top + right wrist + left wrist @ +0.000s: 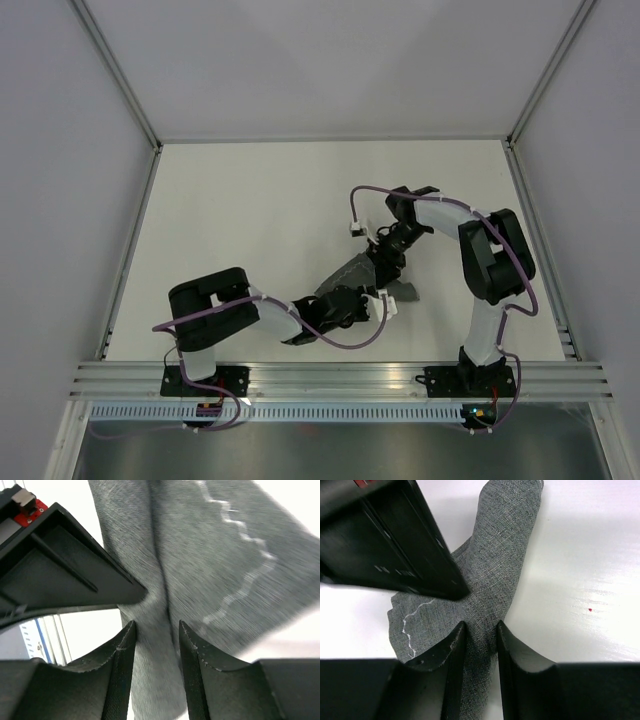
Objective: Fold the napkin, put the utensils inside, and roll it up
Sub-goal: Roll the napkin with the utensil
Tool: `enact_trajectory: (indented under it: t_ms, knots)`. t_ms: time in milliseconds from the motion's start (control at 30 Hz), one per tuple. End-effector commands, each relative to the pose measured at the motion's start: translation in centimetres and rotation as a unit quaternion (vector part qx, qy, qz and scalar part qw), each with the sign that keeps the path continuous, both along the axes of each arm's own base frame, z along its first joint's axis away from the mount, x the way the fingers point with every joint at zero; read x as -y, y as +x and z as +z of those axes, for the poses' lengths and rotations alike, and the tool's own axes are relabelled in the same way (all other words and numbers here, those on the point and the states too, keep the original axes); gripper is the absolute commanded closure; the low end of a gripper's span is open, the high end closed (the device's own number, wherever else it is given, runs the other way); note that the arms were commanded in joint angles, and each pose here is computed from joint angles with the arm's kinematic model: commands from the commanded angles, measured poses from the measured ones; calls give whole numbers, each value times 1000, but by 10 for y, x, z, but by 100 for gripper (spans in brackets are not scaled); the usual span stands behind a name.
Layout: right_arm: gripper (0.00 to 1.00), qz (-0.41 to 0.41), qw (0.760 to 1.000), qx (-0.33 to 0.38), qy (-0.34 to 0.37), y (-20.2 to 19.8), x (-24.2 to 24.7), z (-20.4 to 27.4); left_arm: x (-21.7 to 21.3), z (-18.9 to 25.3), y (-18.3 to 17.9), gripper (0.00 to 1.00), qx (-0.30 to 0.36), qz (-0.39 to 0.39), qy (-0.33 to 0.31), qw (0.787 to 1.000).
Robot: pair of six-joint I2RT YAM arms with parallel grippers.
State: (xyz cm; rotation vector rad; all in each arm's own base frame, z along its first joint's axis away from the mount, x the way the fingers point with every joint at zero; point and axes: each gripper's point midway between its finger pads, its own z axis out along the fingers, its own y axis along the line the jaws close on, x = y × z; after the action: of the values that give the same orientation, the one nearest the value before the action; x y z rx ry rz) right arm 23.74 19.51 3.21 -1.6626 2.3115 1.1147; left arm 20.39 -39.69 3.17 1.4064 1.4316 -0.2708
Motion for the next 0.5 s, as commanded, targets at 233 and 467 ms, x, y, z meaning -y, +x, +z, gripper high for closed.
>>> enact_trajectory:
  t_ms: [233, 467]
  knots:
    - [51, -113, 981, 135, 76, 69, 31, 84, -15, -46, -49, 98, -216, -22, 10, 976]
    - [50, -142, 964, 210, 83, 61, 59, 104, -18, -48, -63, 98, -330, -26, 6, 944]
